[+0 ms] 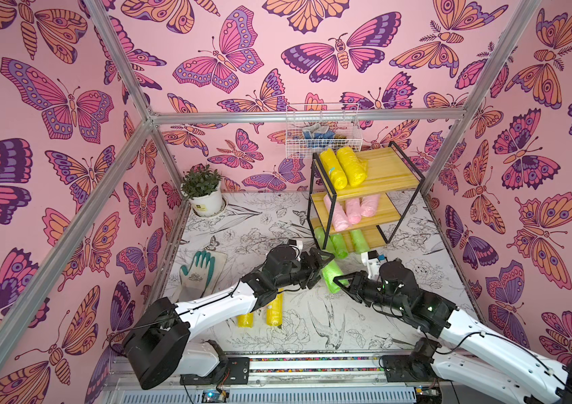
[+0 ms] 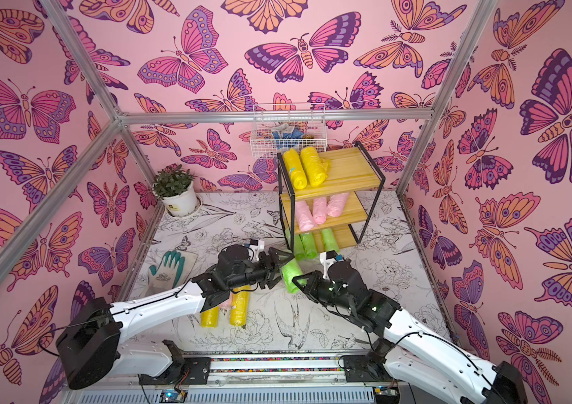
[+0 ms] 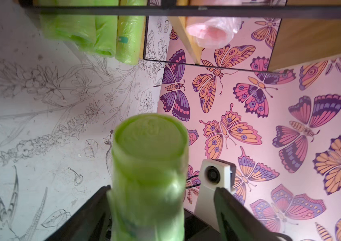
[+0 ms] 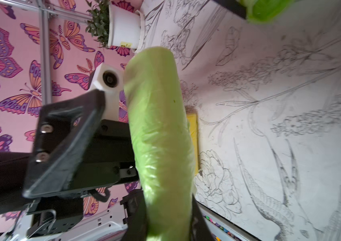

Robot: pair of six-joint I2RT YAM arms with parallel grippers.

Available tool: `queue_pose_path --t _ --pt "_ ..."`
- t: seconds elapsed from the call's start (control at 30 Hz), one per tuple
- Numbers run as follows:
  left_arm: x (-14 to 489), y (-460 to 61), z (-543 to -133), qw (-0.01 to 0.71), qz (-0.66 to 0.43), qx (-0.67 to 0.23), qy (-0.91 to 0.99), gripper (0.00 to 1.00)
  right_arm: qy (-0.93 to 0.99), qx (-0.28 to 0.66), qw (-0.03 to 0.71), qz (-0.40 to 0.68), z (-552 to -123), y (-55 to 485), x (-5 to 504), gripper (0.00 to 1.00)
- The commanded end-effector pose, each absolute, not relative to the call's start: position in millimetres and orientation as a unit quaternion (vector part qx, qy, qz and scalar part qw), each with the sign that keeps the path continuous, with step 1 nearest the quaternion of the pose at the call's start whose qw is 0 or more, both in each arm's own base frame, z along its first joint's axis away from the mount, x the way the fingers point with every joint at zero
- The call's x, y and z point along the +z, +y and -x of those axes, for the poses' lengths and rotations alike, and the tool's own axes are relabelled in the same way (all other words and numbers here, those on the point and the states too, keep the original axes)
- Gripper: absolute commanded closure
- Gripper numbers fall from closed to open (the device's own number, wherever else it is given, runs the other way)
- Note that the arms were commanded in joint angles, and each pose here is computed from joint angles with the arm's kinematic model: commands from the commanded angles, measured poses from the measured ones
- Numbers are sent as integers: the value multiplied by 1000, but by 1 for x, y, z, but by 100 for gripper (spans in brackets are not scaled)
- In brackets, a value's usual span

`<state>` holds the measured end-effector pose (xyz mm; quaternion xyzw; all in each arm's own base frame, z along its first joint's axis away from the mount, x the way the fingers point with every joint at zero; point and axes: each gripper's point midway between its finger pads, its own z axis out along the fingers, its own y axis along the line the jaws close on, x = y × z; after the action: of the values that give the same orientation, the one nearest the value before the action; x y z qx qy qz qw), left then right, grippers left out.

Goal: Sort the rolls of trash bags by color and place them on the shelf
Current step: Pick up the roll of trash bags from the center of the board, then place the roll of trash bags on the shelf.

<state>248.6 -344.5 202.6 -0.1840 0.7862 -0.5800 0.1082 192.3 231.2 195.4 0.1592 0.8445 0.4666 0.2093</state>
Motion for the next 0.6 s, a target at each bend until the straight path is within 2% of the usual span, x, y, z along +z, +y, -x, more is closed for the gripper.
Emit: queue_pose_path --t 0.0,0.23,0.37,0.57 --pt "194 -338 -240 103 172 -565 801 6 867 386 276 -151 -196 187 185 100" --pt "197 -307 -231 156 132 -482 852 5 873 299 346 -170 -216 119 170 100" --pt "198 -281 -225 191 103 -414 884 7 880 264 349 -186 -246 93 153 100" --pt "196 -246 -211 217 87 -356 905 7 887 201 378 -176 -295 67 136 100"
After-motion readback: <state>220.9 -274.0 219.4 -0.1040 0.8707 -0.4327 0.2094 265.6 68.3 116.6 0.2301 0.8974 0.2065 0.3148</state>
